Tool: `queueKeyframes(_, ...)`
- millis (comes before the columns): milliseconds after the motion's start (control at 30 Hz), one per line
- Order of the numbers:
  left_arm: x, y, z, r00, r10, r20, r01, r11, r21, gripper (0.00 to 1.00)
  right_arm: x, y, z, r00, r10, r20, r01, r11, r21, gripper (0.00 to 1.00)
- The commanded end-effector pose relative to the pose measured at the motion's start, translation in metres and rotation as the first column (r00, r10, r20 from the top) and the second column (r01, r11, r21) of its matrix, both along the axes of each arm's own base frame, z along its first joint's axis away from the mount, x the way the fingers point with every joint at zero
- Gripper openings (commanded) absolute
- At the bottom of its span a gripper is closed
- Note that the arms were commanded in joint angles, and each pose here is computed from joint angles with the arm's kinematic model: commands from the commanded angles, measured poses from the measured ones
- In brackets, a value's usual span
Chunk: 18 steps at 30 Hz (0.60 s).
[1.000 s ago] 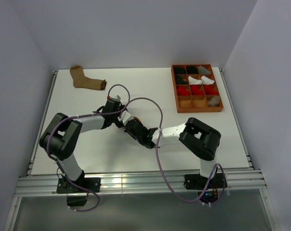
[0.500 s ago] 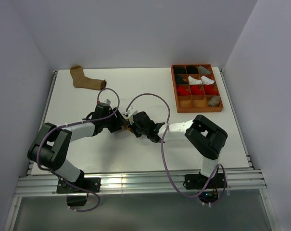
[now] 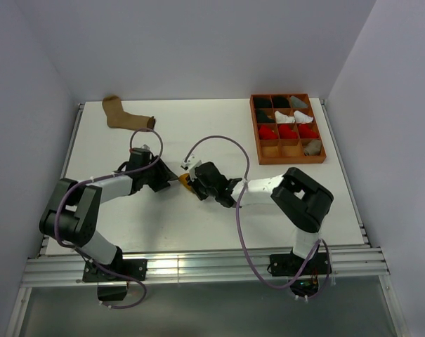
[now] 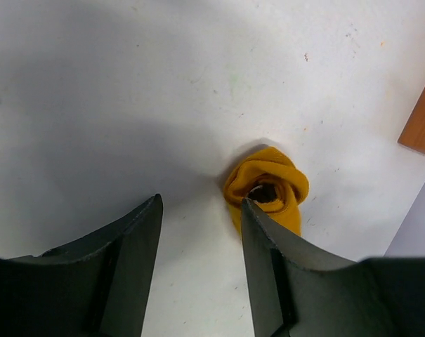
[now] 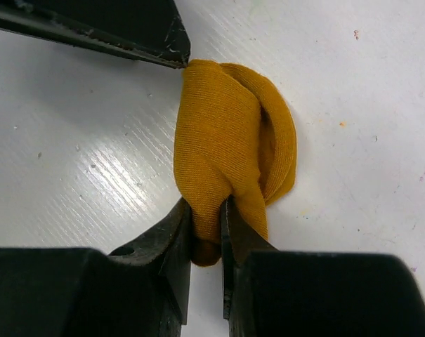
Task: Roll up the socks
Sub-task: Roll the sock at the center of the board.
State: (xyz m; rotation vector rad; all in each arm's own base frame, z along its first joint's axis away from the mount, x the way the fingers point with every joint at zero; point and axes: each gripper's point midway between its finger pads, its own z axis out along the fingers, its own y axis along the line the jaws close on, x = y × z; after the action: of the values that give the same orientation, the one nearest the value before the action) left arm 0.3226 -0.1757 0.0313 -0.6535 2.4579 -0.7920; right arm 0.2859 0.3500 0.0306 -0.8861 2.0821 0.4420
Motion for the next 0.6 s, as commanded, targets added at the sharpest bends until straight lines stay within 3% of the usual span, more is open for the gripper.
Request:
queueKeyframes(0, -0.002, -0.004, -0.004, 0.999, -0.042, -0.024, 0.042, 0.999, -0.002, 0.54, -0.008, -0.007, -0.006, 1.0, 0.005, -0.008, -0.006, 0.998, -0.059, 0.0)
queueKeyframes(133, -0.003, -0.005, -0.008, 0.999, -0.043, -0.026, 0.043, 0.999, -0.009, 0.53, -0.014, 0.002, -0.001, 0.998, 0.043, -0.034, -0.044, 0.999, -0.024, 0.0)
queueKeyframes(300, -0.008, -0.008, 0.002, 0.997, -0.051, 0.065, 0.055, 0.996, -0.063, 0.57, -0.021, 0.013, 0.01, 0.991, 0.092, -0.093, -0.089, 0.996, 0.032, 0.0)
queueKeyframes(567, -0.027, -0.005, 0.012, 0.983, -0.037, 0.182, 0.06, 0.991, -0.12, 0.63, -0.028, 0.018, 0.017, 0.93, 0.198, -0.309, -0.139, 0.97, 0.201, 0.0)
